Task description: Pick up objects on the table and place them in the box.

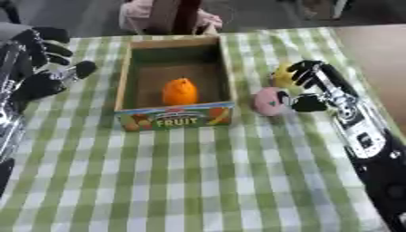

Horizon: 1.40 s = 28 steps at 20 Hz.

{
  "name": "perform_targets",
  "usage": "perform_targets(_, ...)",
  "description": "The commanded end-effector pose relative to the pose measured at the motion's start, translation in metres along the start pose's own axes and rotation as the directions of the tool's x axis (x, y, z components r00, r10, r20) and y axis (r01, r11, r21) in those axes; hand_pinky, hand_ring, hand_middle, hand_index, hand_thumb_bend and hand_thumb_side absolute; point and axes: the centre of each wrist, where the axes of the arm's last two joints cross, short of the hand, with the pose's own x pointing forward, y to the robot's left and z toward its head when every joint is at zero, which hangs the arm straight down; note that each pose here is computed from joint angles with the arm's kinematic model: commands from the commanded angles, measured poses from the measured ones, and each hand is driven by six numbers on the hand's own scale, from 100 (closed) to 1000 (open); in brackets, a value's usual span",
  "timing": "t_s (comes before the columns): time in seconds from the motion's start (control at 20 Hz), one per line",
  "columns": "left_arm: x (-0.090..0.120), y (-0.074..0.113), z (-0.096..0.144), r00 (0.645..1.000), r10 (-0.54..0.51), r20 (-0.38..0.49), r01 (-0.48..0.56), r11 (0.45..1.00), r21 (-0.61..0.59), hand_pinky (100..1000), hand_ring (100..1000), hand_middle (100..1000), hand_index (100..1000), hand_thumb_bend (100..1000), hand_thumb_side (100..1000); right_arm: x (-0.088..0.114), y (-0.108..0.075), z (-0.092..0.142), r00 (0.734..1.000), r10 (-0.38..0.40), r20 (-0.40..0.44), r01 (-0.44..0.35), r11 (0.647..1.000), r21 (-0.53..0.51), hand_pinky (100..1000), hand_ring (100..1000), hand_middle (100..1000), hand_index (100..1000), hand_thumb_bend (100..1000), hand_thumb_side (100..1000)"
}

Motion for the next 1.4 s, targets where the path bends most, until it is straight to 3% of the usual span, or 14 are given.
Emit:
perform_targets(0.05,0.005,0.008,-0.003,1.0,-0.018,0.022,0.018,1.0,0.01,613,617,647,725,866,344,0.008,-0.023,0.0,0.999,0.02,0.032,-0.019,0.999,-0.04,644,643,590,766,419,100)
perform_targets(0.5,0.005,0.008,-0.003,1.0,-0.019,0.02,0.018,1.0,0.01,618,617,648,725,866,342,0.01,-0.018,0.002,0.999,0.023,0.043,-0.024,1.0,0.007,645,645,590,767,421,100)
perform_targets(1.4,0.005,0.008,-0.003,1.0,-0.017,0.02,0.017,1.0,0.007,622,617,647,725,866,340,0.007,0.013,0.0,0.998,0.031,0.056,-0.039,0.987,0.154,647,648,592,762,423,100)
